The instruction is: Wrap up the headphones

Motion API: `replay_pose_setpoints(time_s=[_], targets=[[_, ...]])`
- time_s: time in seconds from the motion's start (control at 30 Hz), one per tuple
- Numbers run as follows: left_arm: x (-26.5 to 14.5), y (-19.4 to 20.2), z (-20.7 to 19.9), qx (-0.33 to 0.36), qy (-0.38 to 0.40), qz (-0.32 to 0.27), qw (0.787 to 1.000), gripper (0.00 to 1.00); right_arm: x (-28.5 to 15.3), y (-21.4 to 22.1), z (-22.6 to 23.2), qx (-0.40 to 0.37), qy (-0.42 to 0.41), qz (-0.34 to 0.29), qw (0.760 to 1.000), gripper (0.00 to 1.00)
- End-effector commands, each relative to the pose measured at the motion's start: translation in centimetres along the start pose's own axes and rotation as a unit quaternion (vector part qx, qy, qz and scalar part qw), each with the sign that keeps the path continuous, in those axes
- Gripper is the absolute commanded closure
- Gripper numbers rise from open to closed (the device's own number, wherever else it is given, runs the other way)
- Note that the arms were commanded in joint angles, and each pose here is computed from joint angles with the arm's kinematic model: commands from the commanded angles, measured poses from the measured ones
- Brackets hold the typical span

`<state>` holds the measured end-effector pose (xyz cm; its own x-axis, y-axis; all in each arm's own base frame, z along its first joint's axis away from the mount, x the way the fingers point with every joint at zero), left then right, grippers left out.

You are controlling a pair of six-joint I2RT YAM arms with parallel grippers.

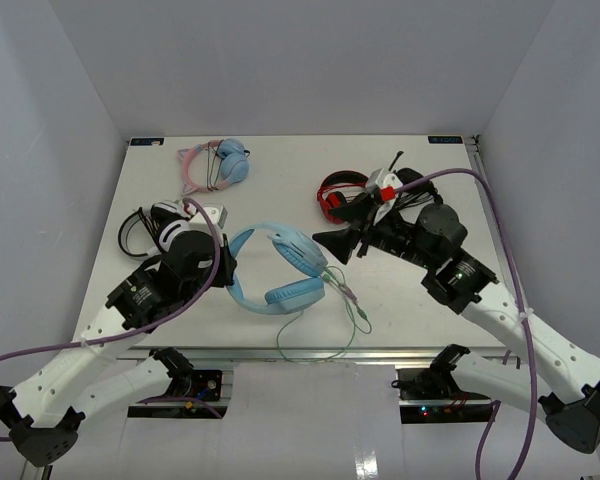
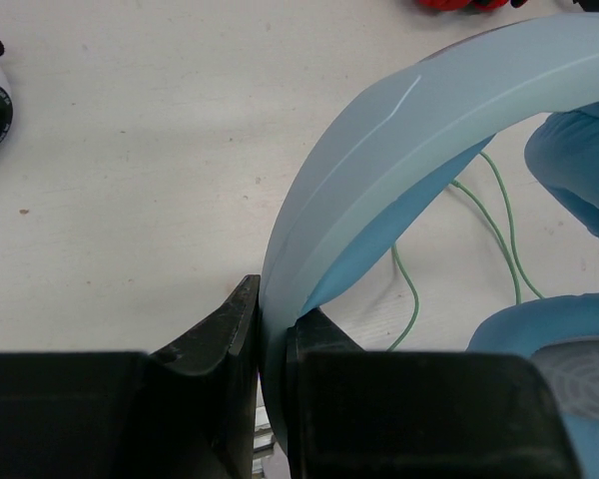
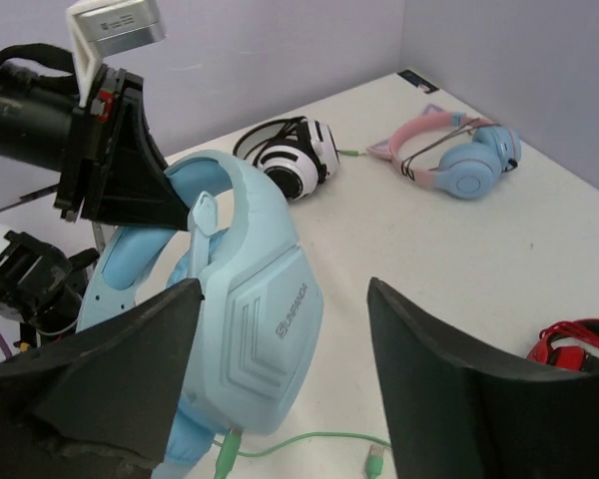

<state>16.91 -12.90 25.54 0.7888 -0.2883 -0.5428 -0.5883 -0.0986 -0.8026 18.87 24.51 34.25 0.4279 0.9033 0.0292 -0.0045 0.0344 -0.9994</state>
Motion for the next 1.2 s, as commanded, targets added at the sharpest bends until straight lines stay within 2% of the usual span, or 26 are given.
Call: replay_pose_setpoints(time_s=[0.0,0.17,0.47,0.57,0.9,1.17], targets=[[-3.7,-4.5,-0.9,-0.064,0.032,-0.075,0.995,1.00,-2.2,-0.4,1.7,-0.043,-0.048,-0.004,0.998,0.20],[-4.8,-5.5,-0.3,-0.069,0.008,-0.084,0.994,1.00,-4.0,2.2,4.1,-0.065,-0.131,-0.010,0.989,0.07],[-6.5,-6.6,0.3,-0.078,-0.005,-0.099,0.992,1.00,-4.8,5.4,4.3,-0.082,-0.142,-0.001,0.987,0.04],[-6.9,-6.8,0.5,-0.088,-0.009,-0.105,0.991,1.00,-4.7,5.9,4.7,-0.077,-0.160,-0.001,0.984,0.05],[-9.2,-9.8,0.1,-0.159,-0.008,-0.146,0.976,1.00,-4.5,7.2,4.4,-0.081,-0.146,-0.019,0.986,0.09],[-9.7,-9.4,-0.5,-0.189,0.039,-0.150,0.970,1.00,-3.6,8.3,3.5,-0.064,-0.112,-0.057,0.990,0.25]])
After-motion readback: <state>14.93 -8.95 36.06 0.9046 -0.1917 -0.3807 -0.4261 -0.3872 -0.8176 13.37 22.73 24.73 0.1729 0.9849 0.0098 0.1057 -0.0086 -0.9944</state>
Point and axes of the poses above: each gripper's point midway between its finger pads, its own x axis out along the fingers, its own z axis along the line the jaws close on, y = z × x, the point moved 5 cm from there along -x, back along the fingers, and after that the axes turned 4 degrees about -x, right-handed, at the moved point
